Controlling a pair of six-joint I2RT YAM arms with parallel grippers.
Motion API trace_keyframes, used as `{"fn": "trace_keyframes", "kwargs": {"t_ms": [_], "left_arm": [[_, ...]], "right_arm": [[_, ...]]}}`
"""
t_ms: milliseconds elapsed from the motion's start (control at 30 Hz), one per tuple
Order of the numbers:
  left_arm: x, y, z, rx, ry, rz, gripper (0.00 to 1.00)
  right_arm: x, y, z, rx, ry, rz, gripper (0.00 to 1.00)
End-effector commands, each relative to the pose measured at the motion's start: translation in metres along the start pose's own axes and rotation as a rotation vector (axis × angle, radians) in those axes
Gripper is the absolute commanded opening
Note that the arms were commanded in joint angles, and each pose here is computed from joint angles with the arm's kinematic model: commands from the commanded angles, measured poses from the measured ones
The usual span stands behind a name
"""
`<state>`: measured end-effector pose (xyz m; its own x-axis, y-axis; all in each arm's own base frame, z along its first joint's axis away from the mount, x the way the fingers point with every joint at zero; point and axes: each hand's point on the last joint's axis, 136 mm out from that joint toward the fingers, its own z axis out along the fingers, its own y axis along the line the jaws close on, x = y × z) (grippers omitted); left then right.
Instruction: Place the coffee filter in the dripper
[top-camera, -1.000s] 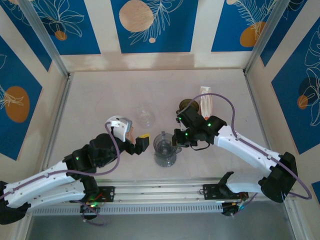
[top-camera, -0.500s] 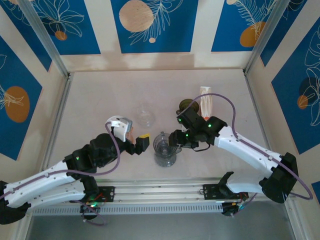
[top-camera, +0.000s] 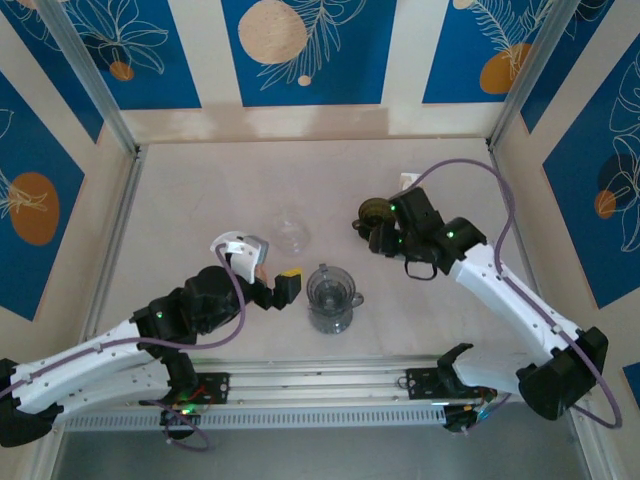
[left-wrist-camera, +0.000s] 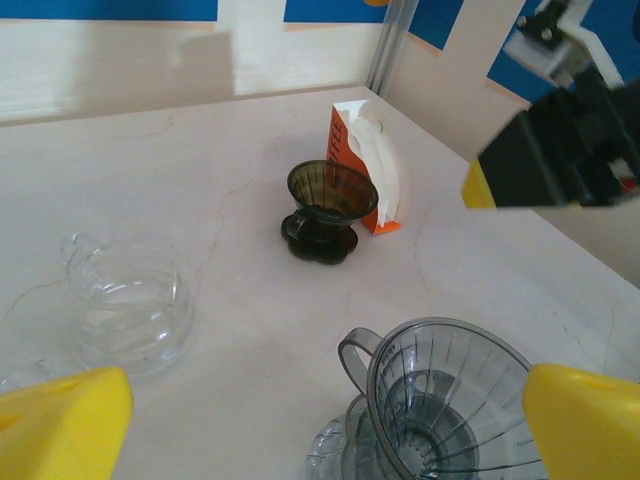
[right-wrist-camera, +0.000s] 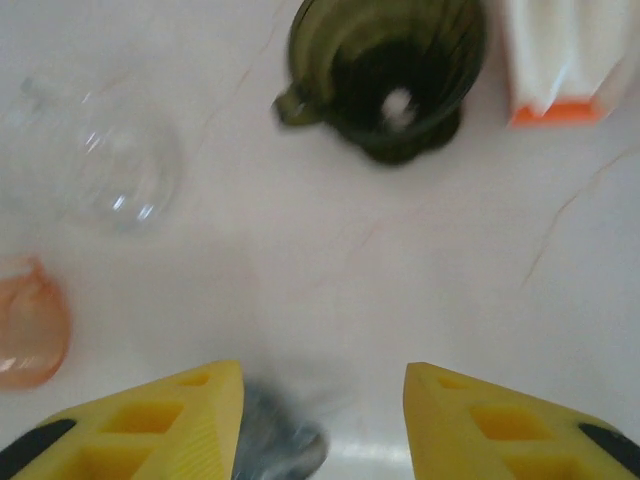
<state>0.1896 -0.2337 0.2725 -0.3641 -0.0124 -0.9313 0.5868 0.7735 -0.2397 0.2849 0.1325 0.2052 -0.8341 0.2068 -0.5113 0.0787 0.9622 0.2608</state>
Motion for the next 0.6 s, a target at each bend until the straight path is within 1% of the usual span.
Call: {"fn": "trace_keyframes", "kwargs": {"t_ms": [0, 200, 433, 567], "left_arm": [[-0.005, -0.001, -0.001, 0.008, -0.018, 0.018, 1.00], [-0.005, -0.001, -0.001, 0.008, -0.014, 0.017, 1.00], [-0.004, -0.001, 0.000, 0.006, -0.008, 0.024, 1.00], [-0.004, -0.002, 0.001, 0.006, -0.011, 0.030, 1.00]], "right_arm": [[-0.044, -0.017, 0.014, 0.079, -0.095, -0.022, 0.44], [-0.084, -0.039, 0.052, 0.180, -0.081, -0.034, 0.37], [-0.106, -0.070, 0.086, 0.277, -0.039, 0.007, 0.31], [-0.116, -0.080, 0.099, 0.286, -0.034, 0.042, 0.30]]}}
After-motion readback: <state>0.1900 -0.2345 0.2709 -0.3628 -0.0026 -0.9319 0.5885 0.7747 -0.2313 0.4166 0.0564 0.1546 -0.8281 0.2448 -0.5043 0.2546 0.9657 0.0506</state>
